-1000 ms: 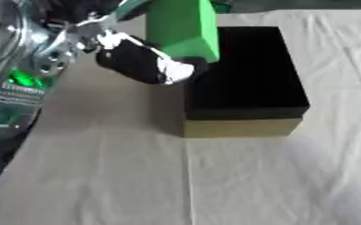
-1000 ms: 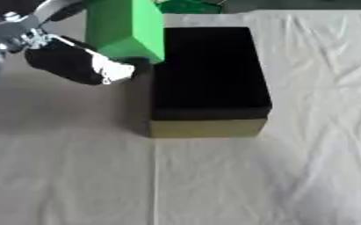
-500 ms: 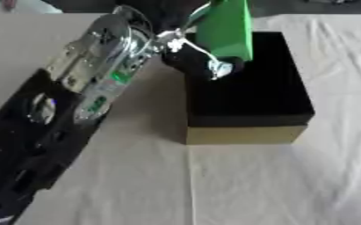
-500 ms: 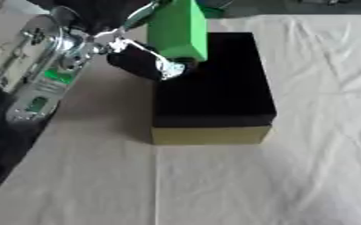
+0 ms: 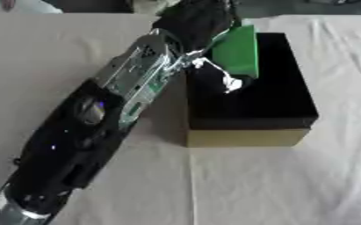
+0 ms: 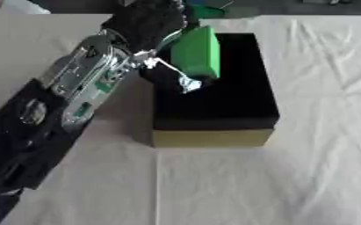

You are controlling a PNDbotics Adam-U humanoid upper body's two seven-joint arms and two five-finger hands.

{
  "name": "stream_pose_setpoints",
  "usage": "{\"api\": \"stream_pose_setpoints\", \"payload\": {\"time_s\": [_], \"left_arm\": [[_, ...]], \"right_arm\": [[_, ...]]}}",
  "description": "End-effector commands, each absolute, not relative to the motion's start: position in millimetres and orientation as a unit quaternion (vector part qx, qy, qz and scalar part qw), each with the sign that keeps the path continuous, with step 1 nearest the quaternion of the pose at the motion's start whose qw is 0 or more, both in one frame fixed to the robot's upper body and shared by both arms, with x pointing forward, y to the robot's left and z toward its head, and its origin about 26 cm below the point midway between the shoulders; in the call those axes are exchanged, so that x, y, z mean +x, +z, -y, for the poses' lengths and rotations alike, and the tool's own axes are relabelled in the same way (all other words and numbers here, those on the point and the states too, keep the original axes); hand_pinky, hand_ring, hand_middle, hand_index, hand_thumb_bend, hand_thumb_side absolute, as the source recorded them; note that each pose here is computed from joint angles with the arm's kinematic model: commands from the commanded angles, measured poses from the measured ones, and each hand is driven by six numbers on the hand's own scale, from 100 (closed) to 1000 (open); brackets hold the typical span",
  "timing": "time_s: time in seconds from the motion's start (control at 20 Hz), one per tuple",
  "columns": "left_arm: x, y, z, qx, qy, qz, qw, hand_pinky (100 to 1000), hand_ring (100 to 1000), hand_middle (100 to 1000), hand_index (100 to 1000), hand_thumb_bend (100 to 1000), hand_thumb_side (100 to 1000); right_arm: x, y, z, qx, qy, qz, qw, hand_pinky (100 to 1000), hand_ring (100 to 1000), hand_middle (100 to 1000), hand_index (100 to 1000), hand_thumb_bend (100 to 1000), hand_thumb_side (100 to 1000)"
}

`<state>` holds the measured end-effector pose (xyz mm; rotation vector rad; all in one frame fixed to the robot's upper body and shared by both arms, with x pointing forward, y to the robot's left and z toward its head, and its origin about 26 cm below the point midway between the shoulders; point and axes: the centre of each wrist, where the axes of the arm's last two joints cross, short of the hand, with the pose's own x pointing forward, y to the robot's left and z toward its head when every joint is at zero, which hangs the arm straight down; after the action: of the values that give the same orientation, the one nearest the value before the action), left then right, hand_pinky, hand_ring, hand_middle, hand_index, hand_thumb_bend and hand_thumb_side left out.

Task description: Pick up objects on the table and place them in the box.

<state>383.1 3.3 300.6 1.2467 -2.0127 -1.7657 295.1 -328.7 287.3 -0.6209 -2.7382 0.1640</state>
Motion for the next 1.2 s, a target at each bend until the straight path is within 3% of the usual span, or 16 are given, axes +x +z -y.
{"api": "stream_pose_setpoints", "payload": {"time_s": [0.05,0.2,0.4,0.45,0.5,0.7,1.05,1.2], "left_arm": [[382,309,5,0.431,-0.583,0.684,0.074,517,529,541,608,454,603],[388,304,9,0.445,-0.587,0.673,0.068,533,542,556,628,474,612],[392,303,8,0.458,-0.592,0.660,0.068,671,676,696,773,718,684],[392,303,7,0.457,-0.594,0.658,0.070,671,676,696,773,718,684],[392,303,6,0.456,-0.596,0.657,0.073,690,701,731,804,826,712],[393,302,3,0.461,-0.607,0.642,0.085,719,739,768,841,1000,743],[390,306,-1,0.456,-0.593,0.656,0.105,674,702,732,796,999,756],[384,314,-4,0.452,-0.567,0.681,0.104,645,673,706,773,934,756]], "right_arm": [[291,298,324,-0.206,0.061,0.966,0.145,870,790,806,831,100,1000],[292,301,322,-0.197,0.060,0.968,0.142,870,790,806,831,100,1000],[292,300,322,-0.197,0.057,0.968,0.144,869,790,805,829,100,1000],[292,299,323,-0.198,0.057,0.968,0.145,869,790,805,829,100,1000],[292,299,323,-0.199,0.057,0.967,0.146,869,790,805,829,100,1000],[292,298,324,-0.202,0.055,0.967,0.147,869,789,804,828,100,1000],[292,295,325,-0.204,0.053,0.966,0.151,869,789,803,827,100,1000],[291,295,325,-0.205,0.052,0.965,0.152,869,789,803,827,100,1000]]}}
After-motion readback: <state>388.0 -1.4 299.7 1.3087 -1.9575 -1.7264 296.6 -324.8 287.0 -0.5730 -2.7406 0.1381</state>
